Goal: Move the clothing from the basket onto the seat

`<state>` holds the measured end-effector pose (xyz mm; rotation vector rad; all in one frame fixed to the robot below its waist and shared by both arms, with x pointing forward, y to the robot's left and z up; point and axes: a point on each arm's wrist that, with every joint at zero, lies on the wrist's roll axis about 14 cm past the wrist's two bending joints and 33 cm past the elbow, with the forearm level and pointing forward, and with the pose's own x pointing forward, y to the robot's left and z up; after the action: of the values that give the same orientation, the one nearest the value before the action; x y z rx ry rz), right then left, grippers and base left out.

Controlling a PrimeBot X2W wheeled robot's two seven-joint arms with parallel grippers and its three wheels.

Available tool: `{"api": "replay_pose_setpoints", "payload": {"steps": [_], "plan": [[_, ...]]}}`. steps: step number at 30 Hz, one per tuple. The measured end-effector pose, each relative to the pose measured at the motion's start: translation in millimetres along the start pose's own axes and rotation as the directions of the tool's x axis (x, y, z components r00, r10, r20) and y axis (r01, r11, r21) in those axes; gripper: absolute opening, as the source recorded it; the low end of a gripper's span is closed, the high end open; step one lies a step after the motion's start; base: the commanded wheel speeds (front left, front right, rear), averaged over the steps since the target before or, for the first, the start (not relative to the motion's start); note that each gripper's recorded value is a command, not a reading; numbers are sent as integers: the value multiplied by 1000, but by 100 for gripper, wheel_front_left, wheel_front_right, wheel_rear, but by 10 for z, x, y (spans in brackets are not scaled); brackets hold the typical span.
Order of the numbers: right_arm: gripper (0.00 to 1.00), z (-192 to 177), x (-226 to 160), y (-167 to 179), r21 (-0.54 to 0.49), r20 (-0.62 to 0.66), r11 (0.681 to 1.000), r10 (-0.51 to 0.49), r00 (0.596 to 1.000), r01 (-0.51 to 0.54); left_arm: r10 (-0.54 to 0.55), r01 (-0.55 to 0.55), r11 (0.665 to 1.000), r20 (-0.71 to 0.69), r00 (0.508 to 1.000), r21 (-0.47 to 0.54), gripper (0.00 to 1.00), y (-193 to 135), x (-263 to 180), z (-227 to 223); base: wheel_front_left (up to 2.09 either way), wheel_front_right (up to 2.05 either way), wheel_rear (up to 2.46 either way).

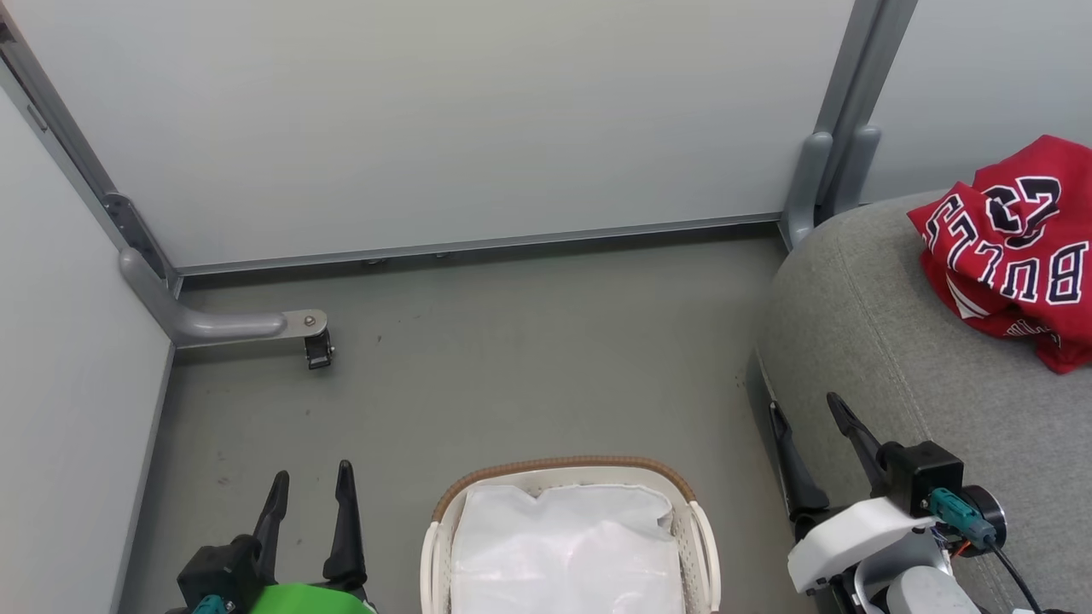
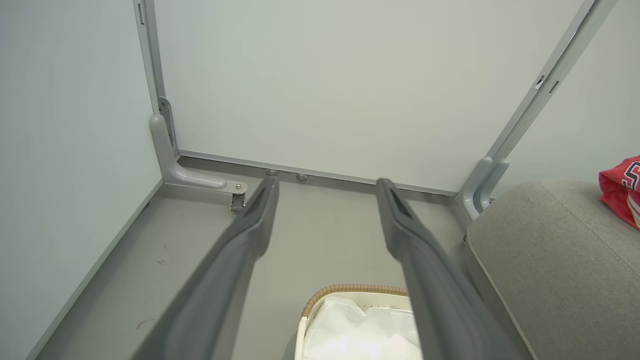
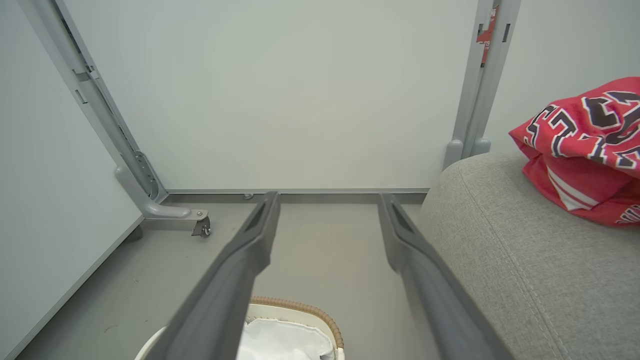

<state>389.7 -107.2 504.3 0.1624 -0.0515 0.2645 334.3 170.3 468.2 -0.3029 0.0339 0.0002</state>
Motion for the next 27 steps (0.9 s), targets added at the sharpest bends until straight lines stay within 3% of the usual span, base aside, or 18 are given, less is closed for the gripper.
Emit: {"api": "replay_pose_setpoints", "payload": {"steps": [13, 14, 18, 27], "plan": [[100, -2, -12, 26, 5, -1, 1000, 6, 1000, -6, -3, 3, 1000, -2, 1000, 12, 100, -3, -7, -5, 0, 0, 0], [0, -21, -16, 24, 6, -7, 1000, 5, 1000, -5, -1, 2, 1000, -12, 1000, 12, 0, 2, -15, -35, 0, 0, 0], [0, -195, -103, 9, 20, -61, 1000, -8, 998, 9, 9, -9, 1000, -48, 999, 9, 0, 33, -50, -148, 0, 0, 0], [0, -216, -132, -130, 173, -81, 981, -72, 994, 85, 58, -68, 989, -81, 995, -132, 0, 133, -41, -182, 0, 0, 0]]}}
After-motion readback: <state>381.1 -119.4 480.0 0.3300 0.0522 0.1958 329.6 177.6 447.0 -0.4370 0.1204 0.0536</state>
